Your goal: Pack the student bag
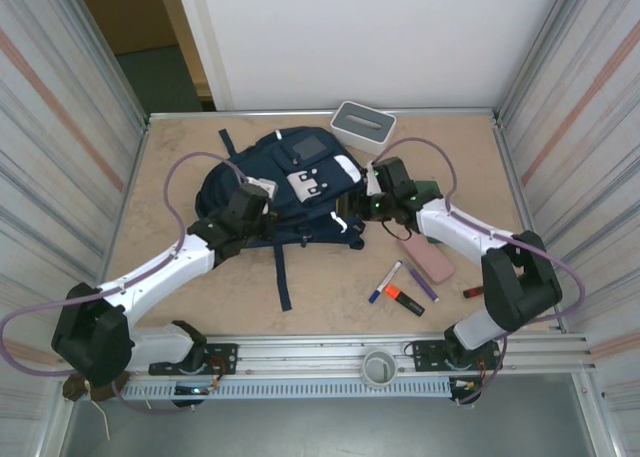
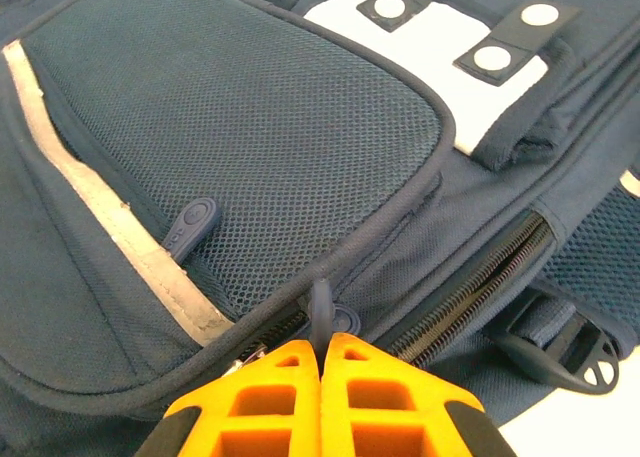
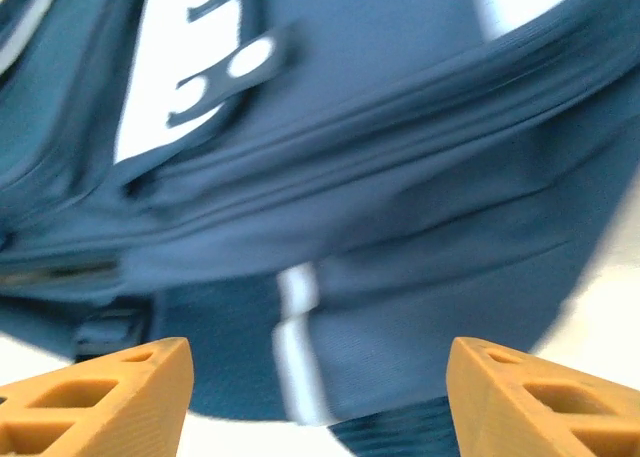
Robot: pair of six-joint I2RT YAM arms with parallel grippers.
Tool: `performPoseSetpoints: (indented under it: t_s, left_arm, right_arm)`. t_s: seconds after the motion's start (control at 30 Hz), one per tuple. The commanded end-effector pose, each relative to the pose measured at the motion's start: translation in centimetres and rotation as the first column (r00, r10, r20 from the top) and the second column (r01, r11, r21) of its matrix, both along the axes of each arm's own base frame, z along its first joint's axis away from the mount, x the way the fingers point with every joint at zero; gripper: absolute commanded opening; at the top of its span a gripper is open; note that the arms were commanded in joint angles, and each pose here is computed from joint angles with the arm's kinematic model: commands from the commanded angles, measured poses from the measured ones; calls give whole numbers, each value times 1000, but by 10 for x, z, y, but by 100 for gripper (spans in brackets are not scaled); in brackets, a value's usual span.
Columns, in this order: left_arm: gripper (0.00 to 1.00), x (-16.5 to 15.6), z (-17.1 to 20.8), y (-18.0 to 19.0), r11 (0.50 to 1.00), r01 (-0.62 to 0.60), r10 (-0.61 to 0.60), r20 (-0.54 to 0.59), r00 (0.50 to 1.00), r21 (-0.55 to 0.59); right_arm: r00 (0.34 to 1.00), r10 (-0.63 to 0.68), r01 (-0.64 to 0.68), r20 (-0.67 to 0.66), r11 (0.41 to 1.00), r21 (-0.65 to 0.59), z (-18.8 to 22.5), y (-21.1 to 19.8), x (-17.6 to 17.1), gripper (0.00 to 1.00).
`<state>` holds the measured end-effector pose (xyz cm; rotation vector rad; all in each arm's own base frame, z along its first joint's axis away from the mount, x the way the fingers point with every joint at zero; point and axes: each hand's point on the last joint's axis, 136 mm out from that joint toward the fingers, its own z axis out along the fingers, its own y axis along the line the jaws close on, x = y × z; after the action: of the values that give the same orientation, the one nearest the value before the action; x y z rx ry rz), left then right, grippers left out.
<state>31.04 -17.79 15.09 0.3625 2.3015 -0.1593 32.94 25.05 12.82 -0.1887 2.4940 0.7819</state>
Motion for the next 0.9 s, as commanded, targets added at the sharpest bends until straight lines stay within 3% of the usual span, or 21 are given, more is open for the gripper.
performPoseSetpoints:
  t_s: [0.0, 0.13, 0.7, 0.8, 0.87]
  left_arm:
    - [0, 10, 34, -25, 996, 41, -33, 90, 995, -82]
    - [0, 4, 32, -33, 995, 59, -52, 85, 995, -81]
    - [0, -6, 14, -44, 994, 90, -86, 72, 994, -63]
    - [0, -7, 8, -42, 995, 88, -85, 65, 994, -46]
    - [0, -6, 6, -38, 997, 75, -73, 67, 995, -32]
  right_arm:
    - [1000, 29, -30, 8, 999, 16, 3, 23, -23, 67]
    - [998, 55, -55, 34, 998, 12, 8, 44, -23, 67]
    - [967, -189, 224, -174, 950, 217, -21, 67, 26, 62]
    - [965, -198, 233, -170, 947, 221, -22, 66, 33, 53]
    - [965, -205, 237, -166, 948, 211, -24, 63, 36, 40]
